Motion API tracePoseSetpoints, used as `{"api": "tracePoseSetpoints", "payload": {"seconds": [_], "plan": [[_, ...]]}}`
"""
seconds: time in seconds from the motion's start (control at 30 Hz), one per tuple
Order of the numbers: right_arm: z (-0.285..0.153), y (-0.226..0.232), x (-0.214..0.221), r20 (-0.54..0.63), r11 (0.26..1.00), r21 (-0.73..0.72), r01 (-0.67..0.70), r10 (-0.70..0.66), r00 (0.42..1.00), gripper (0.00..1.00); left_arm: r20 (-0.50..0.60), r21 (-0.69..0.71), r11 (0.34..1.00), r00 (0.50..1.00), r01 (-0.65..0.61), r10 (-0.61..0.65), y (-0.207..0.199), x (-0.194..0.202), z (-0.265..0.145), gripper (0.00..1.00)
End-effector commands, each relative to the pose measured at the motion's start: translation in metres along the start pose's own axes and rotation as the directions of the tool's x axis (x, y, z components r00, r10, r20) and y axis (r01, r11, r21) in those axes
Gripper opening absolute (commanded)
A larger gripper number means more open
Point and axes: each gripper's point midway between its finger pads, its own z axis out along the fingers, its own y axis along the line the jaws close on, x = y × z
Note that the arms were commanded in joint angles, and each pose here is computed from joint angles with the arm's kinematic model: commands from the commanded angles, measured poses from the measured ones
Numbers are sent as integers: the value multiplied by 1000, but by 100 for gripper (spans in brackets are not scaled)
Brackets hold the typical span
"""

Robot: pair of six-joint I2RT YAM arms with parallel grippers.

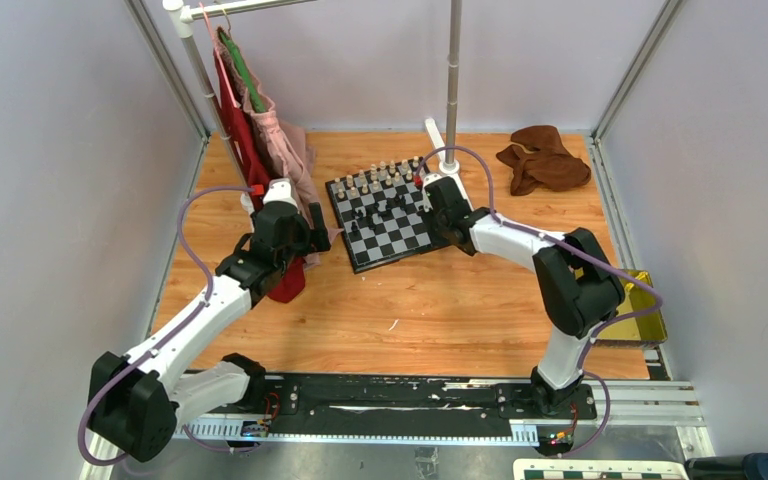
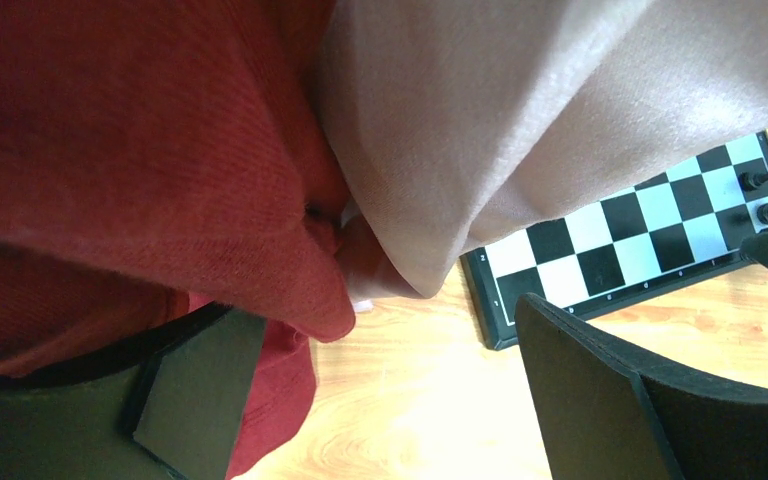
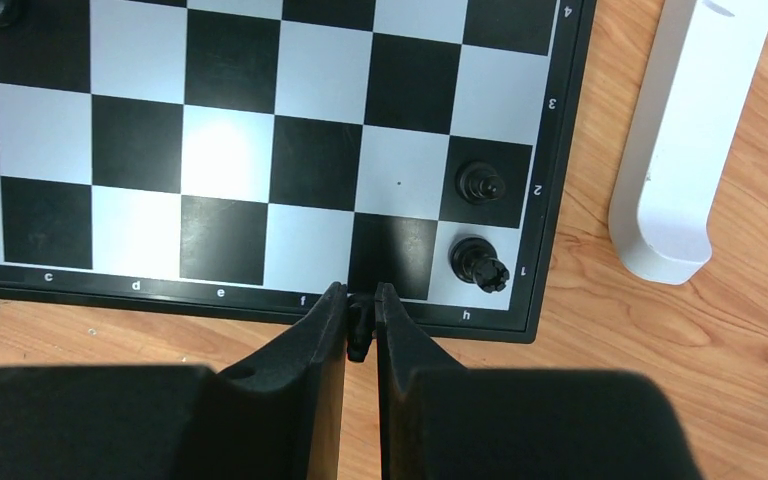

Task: Set up the chess pieces on the board
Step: Place the chess piece on the chessboard.

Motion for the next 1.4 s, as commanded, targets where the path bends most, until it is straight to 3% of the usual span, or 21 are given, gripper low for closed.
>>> {"api": "tracePoseSetpoints", "payload": {"seconds": [0.0, 1.37], "plan": [[6, -6, -11, 18, 1000, -2, -19, 19, 1000, 7, -19, -24, 1000, 1000, -2, 1, 6, 7, 4, 100], [23, -15, -7, 2, 999, -4, -40, 40, 999, 8, -47, -26, 1000, 999, -4, 2, 7, 17, 10, 100]]}}
